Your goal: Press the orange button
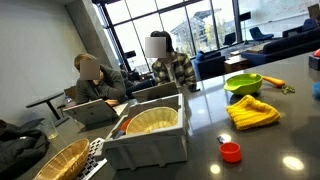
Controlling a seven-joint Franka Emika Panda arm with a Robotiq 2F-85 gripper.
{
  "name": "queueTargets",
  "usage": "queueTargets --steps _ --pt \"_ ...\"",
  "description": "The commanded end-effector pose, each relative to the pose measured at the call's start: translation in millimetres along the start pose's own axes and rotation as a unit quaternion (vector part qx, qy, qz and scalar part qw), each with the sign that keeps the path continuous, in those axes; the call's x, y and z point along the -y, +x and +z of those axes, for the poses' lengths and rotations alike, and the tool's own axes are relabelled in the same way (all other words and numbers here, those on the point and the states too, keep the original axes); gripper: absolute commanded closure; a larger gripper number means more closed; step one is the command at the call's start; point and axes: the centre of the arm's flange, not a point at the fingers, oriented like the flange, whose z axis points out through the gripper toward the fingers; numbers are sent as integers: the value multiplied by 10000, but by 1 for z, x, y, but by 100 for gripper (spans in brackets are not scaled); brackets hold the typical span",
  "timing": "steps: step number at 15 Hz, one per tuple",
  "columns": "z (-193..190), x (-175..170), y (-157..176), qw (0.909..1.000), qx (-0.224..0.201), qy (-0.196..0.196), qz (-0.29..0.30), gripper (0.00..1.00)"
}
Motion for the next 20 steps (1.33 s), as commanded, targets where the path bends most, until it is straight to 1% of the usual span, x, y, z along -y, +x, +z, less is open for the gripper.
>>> queueTargets --steps 1,9,10,11,12,14,16,18,20 --pt "0 0 0 10000 -4 0 0 0" --pt "-1 0 0 10000 -17 0 -1 0" --pt "-8 -3 3 9996 -213 41 194 0" --pt "-21 -8 5 9977 -471 210 429 0" --pt "-40 -12 4 9953 -737 326 539 0" --pt "-71 -19 -1 9891 -1206 460 712 0" --pt "-96 -28 -2 9797 -1708 492 927 0" --pt "-114 -38 -2 9664 -2203 536 1208 0" --pt "-126 -49 1 9497 -2651 575 1564 0"
